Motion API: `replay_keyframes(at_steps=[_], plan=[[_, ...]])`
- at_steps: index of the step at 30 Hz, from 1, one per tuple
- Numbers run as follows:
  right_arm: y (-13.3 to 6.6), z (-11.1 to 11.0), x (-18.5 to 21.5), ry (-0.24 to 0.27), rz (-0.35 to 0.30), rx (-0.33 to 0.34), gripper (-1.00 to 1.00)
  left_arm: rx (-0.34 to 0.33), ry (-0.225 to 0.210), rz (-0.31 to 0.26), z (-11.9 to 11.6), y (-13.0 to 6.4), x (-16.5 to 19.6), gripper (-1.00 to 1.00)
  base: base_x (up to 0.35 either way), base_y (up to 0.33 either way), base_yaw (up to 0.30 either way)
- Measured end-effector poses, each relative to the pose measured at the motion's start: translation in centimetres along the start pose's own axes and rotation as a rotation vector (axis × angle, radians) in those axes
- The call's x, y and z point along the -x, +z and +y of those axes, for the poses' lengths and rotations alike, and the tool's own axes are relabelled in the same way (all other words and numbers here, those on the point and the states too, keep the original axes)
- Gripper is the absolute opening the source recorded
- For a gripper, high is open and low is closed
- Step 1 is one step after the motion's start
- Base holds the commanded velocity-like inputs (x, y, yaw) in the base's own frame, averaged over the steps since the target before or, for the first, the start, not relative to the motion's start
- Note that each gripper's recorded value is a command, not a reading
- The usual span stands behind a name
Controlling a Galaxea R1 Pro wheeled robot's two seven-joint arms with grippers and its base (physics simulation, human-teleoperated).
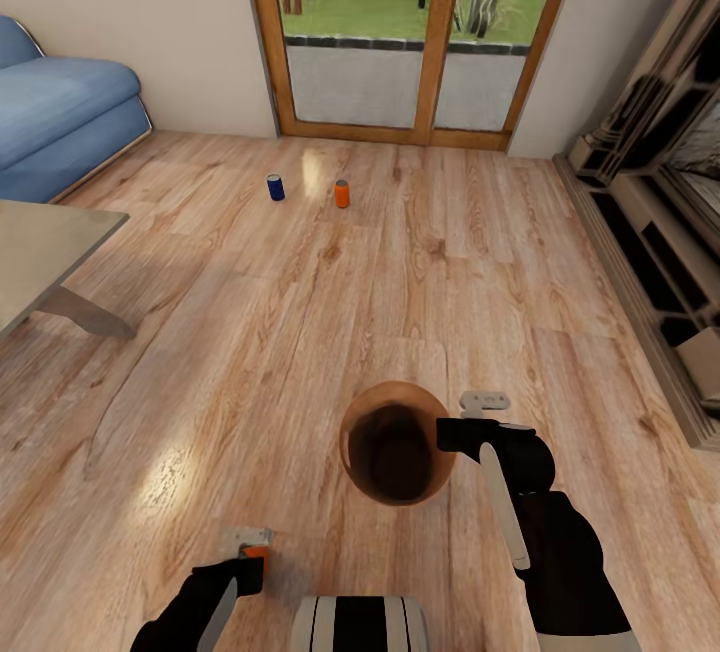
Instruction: Put the three can of soda from the living room inside the tash can in the kitchen.
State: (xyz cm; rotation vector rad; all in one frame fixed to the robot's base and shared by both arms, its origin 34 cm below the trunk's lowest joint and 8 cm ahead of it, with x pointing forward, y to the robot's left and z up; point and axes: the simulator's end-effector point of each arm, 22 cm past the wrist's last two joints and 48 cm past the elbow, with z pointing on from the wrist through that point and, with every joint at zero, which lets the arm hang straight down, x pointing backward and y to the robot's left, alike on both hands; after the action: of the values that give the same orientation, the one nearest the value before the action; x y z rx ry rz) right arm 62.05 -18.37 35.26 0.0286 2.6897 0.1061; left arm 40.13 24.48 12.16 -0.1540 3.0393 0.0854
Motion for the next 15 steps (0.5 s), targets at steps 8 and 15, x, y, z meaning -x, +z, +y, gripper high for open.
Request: replay_keyframes(at_steps=[8,15], plan=[[0.0,0.0,0.0,0.000,0.000,0.000,-1.00,0.000,-0.003,-0.028,0.1,-0.3,1.3,-1.00,0.000,0.000,0.000],[0.0,0.0,0.0,0.000,0.000,0.000,-1.00,-0.016,-0.018,-0.163,-0.3,-3.4,8.8,-1.00,0.000,0.000,0.000]])
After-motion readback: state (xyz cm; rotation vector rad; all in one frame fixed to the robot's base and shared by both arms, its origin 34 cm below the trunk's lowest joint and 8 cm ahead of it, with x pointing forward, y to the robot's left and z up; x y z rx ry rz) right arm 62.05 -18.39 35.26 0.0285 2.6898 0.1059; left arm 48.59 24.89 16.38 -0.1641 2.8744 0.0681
